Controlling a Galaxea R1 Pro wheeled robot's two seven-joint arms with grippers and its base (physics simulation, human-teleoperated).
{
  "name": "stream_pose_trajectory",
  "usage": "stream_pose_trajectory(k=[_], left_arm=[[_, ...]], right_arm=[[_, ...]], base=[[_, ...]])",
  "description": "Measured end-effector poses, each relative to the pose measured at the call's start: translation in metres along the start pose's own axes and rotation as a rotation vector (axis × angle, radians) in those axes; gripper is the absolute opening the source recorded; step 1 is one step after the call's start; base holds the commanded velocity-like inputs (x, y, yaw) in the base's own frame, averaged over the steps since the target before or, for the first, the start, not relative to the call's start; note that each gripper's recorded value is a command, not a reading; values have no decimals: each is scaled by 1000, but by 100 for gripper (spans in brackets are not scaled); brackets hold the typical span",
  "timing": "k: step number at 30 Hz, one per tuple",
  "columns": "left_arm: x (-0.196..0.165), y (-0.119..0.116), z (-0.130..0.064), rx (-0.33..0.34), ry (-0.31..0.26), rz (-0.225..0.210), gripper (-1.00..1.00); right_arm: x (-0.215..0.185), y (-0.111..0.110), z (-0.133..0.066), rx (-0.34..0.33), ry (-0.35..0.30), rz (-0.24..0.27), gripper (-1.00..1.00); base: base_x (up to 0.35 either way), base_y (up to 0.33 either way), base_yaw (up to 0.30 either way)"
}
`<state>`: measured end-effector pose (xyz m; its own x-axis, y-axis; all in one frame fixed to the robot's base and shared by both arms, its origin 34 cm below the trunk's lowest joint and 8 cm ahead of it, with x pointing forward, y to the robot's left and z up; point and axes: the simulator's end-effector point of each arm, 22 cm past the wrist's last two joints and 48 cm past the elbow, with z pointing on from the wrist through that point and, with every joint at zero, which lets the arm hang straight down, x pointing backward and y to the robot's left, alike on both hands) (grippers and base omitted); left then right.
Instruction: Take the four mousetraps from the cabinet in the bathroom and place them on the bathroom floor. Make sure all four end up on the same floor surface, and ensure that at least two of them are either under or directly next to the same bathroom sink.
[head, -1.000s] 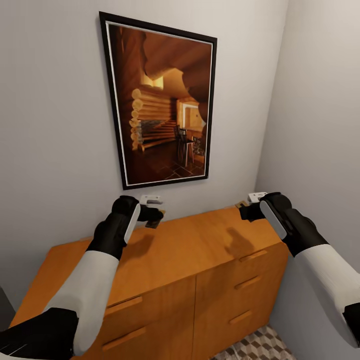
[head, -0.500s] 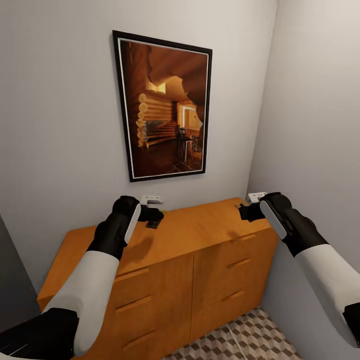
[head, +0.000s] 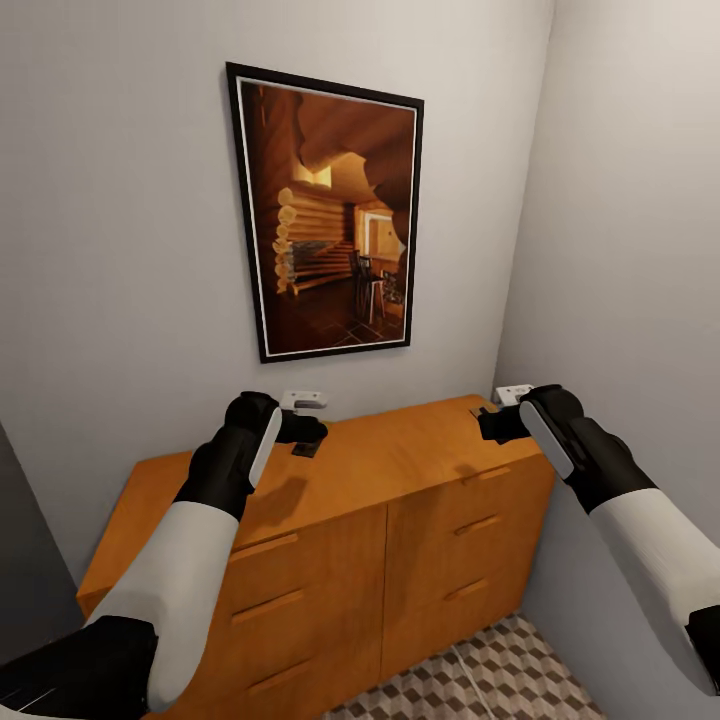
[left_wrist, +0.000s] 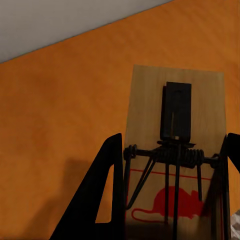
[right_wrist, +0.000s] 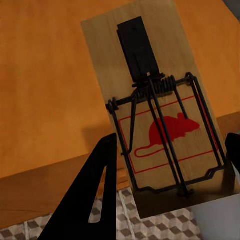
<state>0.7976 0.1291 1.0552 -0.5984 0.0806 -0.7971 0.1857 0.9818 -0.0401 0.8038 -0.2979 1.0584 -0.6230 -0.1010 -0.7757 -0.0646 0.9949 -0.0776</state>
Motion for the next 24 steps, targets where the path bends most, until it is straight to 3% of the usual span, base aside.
stream_pose_trajectory(k=[18, 24], left_arm=[[0, 0, 0, 0, 1, 0, -100], [0, 0, 0, 0, 0, 0, -100]], right_arm=[[0, 2, 0, -5, 0, 1, -100], [1, 0, 1, -3, 4, 3, -100]], base=[[0, 0, 0], [0, 0, 217]])
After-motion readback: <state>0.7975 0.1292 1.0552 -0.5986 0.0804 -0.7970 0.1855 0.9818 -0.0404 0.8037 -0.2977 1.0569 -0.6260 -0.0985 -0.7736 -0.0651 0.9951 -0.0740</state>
